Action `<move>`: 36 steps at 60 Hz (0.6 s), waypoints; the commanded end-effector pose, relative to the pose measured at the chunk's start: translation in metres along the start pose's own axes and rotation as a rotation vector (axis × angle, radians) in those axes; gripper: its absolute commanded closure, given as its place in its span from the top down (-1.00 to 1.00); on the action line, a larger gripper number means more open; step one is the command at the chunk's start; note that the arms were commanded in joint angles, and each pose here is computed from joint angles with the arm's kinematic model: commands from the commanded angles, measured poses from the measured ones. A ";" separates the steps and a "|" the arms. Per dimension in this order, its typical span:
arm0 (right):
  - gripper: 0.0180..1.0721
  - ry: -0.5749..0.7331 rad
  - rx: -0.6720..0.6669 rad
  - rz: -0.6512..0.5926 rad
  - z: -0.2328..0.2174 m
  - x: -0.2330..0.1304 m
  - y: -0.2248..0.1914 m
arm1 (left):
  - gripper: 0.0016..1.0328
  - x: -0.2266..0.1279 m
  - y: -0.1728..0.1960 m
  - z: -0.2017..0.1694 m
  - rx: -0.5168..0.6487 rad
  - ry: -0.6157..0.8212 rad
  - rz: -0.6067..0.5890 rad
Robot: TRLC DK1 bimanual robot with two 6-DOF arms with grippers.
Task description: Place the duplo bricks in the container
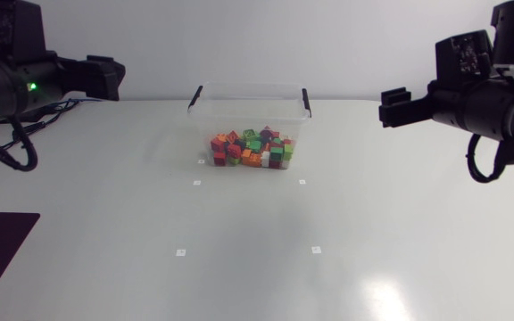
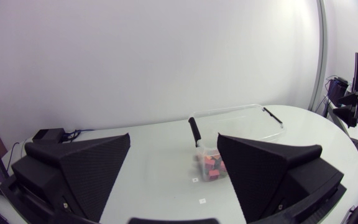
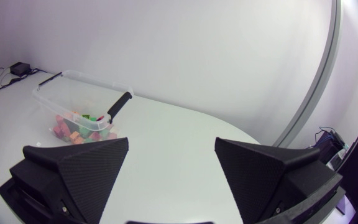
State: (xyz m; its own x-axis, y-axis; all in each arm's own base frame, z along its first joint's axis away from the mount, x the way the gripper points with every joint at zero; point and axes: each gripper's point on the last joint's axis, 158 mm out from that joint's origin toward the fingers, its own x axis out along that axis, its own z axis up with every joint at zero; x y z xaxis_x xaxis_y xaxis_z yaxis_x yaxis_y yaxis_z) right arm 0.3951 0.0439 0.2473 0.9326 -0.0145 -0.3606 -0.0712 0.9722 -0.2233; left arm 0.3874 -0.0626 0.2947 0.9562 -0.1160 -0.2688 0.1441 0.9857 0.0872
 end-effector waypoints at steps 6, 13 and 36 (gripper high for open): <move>0.90 -0.030 -0.020 -0.059 -0.014 -0.022 -0.022 | 0.89 -0.019 0.021 -0.017 0.022 -0.012 0.062; 0.90 -0.026 -0.026 -0.084 -0.029 -0.033 -0.030 | 0.89 -0.032 0.027 -0.033 0.038 -0.015 0.081; 0.90 -0.041 -0.036 -0.110 -0.069 -0.065 -0.036 | 0.89 -0.069 0.038 -0.077 0.051 -0.048 0.132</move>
State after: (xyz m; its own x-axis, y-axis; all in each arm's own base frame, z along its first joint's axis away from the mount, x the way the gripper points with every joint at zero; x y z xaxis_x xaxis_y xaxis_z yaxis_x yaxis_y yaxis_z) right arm 0.3218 -0.0012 0.2304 0.9548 -0.0981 -0.2806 0.0191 0.9623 -0.2713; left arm 0.3133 -0.0152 0.2561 0.9786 -0.0169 -0.2052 0.0476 0.9882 0.1454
